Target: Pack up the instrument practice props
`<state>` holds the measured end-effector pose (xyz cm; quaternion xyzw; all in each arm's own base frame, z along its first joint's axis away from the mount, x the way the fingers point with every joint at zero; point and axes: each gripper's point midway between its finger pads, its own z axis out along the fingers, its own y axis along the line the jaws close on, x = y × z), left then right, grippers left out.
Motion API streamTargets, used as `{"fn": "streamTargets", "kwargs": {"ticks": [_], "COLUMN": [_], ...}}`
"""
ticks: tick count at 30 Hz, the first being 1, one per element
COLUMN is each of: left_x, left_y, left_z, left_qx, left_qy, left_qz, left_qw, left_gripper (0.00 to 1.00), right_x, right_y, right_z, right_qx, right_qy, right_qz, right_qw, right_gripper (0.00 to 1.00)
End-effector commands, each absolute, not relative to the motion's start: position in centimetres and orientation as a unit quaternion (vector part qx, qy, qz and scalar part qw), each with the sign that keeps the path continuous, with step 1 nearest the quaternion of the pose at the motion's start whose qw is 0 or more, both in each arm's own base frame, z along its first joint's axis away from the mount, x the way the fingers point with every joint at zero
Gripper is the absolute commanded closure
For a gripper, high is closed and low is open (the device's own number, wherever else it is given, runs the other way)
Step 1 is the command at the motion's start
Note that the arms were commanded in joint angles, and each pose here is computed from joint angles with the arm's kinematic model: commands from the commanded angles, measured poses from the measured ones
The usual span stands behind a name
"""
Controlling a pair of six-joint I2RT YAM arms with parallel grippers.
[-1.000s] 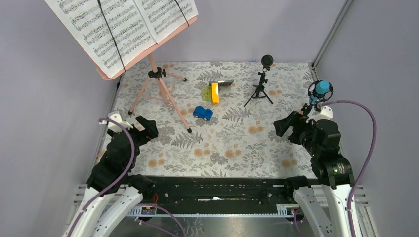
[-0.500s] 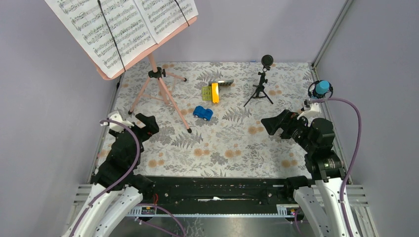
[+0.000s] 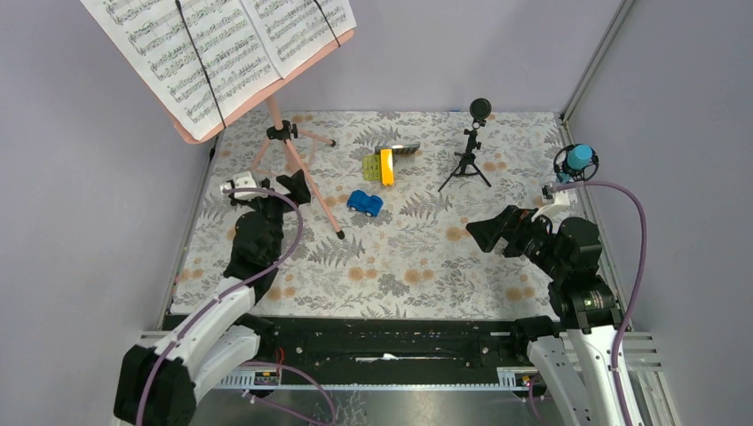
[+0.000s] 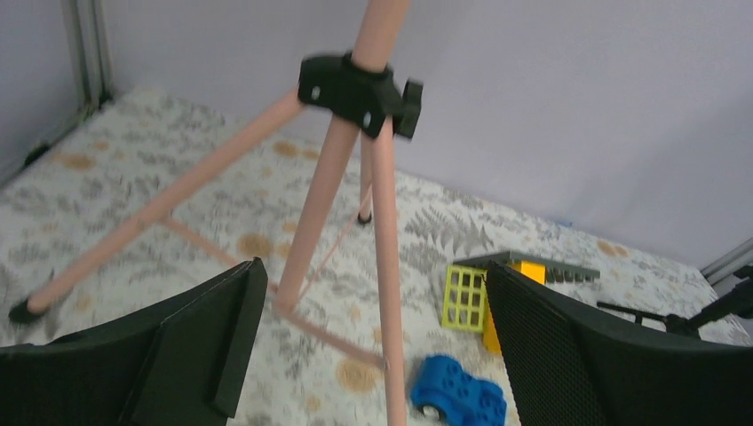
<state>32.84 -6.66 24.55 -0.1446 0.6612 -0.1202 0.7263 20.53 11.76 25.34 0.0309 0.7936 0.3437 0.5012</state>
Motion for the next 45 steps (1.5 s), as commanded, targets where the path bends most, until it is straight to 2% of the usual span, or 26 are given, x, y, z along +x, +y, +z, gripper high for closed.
{"fn": "streamTargets", "kwargs": {"ticks": [1, 4, 11, 17, 32, 45], "left_x": [33.9, 34.2, 36.8, 39.2, 44.8, 48.0], "left_y": [-7.7, -7.0, -7.1, -7.5, -6.5, -4.3], "left_z": [32.4, 33.5, 36.6, 36.9, 36.6, 34.7], "left_qx": [-0.062, -0.041, 0.033, 0.08, 0.079, 0.04], "left_qy": [0.539, 0.503, 0.484, 0.495, 0.521, 0.581], "left_qz": [-0.16, -0.158, -0.151, -0.146, -0.18, -0.122], "left_qw": [0.825, 0.849, 0.861, 0.853, 0.83, 0.804], "left_gripper": [0.01, 0.01, 0.06, 0.11, 0.22, 0.46], "right_x": [19.5, 19.3, 19.4, 19.4, 19.4, 19.3], "right_y": [12.2, 12.3, 12.3, 12.4, 11.4, 11.4], "right_z": [26.5, 26.4, 25.9, 25.3, 24.7, 24.3], "right_qx": [0.0, 0.001, -0.004, -0.006, -0.014, -0.007], "right_qy": [0.789, 0.788, 0.794, 0.8, 0.816, 0.819], "right_qz": [0.351, 0.354, 0.351, 0.351, 0.313, 0.313], "right_qw": [0.504, 0.503, 0.497, 0.488, 0.487, 0.481], "right_gripper": [0.0, 0.0, 0.0, 0.0, 0.0, 0.0]}}
